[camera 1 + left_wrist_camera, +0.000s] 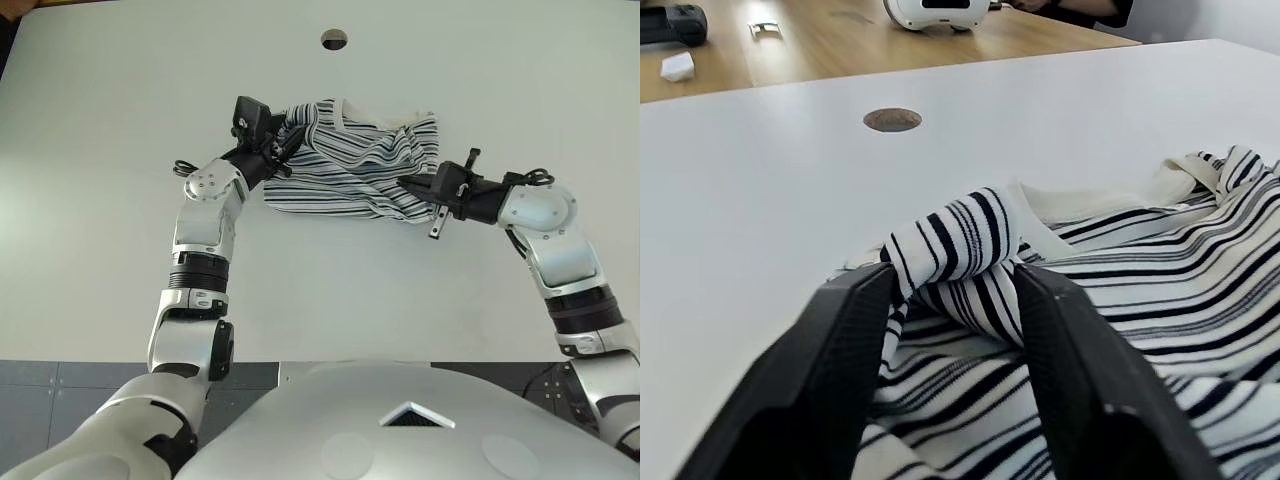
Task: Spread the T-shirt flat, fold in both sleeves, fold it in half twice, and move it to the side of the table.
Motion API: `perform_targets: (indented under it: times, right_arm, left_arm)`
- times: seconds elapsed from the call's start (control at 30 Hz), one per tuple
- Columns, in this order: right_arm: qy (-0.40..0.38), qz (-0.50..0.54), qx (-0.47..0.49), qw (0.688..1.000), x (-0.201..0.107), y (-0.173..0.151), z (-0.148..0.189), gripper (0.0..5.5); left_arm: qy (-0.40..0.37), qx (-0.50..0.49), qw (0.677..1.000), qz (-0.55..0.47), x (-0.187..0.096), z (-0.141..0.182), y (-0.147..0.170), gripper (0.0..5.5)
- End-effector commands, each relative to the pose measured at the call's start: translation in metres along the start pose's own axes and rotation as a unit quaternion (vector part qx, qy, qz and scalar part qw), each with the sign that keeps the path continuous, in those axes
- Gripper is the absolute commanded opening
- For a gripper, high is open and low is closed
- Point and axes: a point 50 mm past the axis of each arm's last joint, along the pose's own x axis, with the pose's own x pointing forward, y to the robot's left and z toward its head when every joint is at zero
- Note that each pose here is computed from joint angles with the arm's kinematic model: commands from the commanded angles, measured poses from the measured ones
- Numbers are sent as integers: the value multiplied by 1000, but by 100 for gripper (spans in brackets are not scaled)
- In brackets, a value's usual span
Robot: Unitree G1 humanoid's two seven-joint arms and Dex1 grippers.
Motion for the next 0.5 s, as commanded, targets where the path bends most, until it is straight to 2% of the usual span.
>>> perform_targets:
  times: [0.03, 0.17, 0.3, 0.5]
  right_arm:
    - [73, 26, -21, 997, -4, 4, -20, 10]
    - [104, 57, -27, 993, -14, 14, -30, 10]
    - [118, 71, -20, 990, -23, 21, -36, 10]
    - [145, 115, -9, 983, -42, 39, -45, 10]
  left_arm:
    - [-25, 38, 999, 24, -12, 8, 6, 260]
    - [-15, 123, 992, -27, -31, 3, -8, 223]
    - [6, 208, 977, -55, -50, -7, -17, 149]
    - [49, 283, 948, -136, -71, -28, -36, 45]
